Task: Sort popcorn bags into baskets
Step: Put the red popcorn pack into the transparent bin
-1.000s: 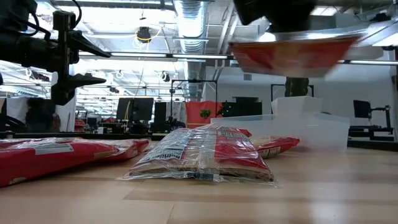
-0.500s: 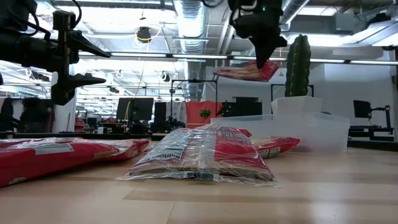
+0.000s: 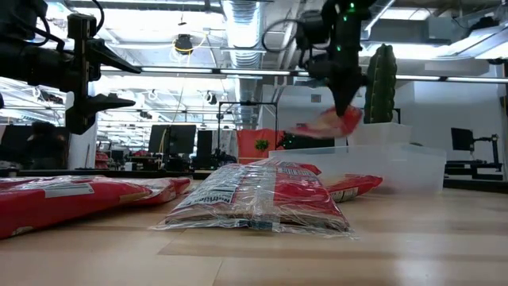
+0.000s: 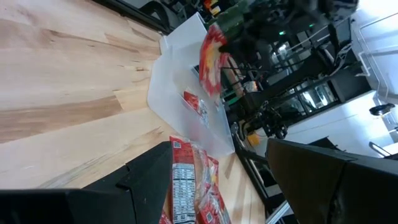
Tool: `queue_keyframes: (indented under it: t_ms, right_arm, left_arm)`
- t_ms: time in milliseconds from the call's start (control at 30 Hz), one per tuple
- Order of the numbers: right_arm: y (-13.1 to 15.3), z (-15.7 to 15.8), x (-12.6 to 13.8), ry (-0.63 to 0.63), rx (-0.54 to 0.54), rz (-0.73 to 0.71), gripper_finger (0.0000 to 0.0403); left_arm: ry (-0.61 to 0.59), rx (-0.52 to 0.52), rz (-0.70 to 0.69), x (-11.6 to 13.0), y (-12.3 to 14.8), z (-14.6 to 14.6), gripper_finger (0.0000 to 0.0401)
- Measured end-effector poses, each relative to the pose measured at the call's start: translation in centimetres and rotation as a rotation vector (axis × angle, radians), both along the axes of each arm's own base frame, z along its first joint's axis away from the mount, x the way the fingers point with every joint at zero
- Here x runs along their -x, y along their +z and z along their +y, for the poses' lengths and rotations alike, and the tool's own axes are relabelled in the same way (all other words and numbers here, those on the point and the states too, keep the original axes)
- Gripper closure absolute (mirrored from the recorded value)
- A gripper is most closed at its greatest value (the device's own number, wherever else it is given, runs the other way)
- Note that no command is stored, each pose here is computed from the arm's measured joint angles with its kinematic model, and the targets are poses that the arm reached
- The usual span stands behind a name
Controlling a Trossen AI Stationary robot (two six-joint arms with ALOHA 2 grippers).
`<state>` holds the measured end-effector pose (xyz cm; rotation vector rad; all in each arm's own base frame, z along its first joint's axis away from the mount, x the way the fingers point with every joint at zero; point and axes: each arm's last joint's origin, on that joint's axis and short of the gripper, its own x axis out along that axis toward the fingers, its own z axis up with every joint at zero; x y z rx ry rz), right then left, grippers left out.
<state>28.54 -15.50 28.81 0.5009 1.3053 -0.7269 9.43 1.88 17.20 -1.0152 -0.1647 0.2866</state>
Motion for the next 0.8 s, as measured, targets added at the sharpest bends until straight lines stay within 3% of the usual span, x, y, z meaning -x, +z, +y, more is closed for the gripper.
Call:
queue_keyframes:
  t_ms: [400, 800]
  right_arm:
    - [-5.4, 0.0, -0.3, -0.063, -0.033, -0.094, 0.0388]
    - [-6.2, -0.6, -0.3, -0.100, -0.013, -0.136, 0.0343]
  left_arm:
    - [0.017, 0.000, -0.002, 0.0, 0.0, 0.0, 0.0153]
    - [0.028, -0.001, -0.003, 0.0, 0.0, 0.1, 0.0153]
